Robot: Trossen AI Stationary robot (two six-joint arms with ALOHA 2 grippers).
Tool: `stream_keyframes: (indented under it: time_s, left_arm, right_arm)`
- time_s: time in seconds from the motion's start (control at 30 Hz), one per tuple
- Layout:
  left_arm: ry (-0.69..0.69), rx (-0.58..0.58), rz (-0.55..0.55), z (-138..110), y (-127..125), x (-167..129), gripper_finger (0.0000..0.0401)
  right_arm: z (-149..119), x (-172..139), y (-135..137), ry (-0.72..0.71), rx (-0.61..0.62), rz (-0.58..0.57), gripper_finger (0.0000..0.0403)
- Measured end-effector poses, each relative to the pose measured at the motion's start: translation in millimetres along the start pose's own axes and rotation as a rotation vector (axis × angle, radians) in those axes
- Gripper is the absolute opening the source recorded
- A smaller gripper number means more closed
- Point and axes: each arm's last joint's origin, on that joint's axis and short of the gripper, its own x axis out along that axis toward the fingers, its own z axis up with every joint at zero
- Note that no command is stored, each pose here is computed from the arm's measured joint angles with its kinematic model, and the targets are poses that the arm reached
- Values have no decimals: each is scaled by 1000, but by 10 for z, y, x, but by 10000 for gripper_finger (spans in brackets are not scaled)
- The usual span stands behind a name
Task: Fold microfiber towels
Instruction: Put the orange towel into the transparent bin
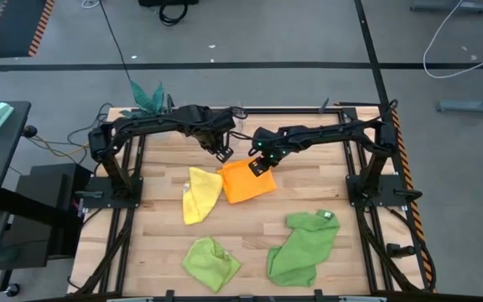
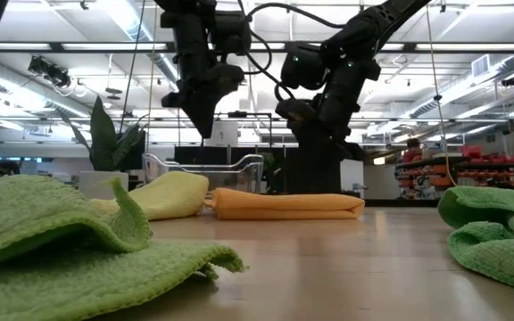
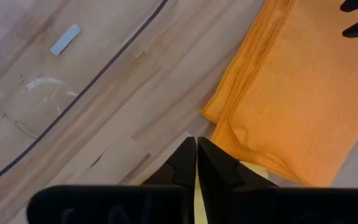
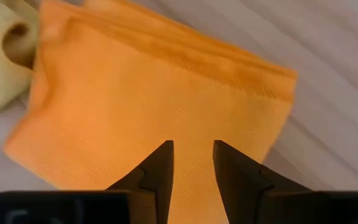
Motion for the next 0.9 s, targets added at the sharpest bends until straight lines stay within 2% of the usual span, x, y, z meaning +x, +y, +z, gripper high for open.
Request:
stream_keyframes:
  time_s: [0.3,0.6,0.9]
  left_arm:
    - [-2,-5,-1,1,-1,-2,15]
    - [-1,-4,-1,0,0,-2,29]
    - [56,33,8,-50,18,-4,16]
  right_arm:
    - [-55,-1,-33,37,14,-59,105]
    - [-149,17,98,50,-25,-32,78]
    - [-298,87,225,90,-73,-33,37]
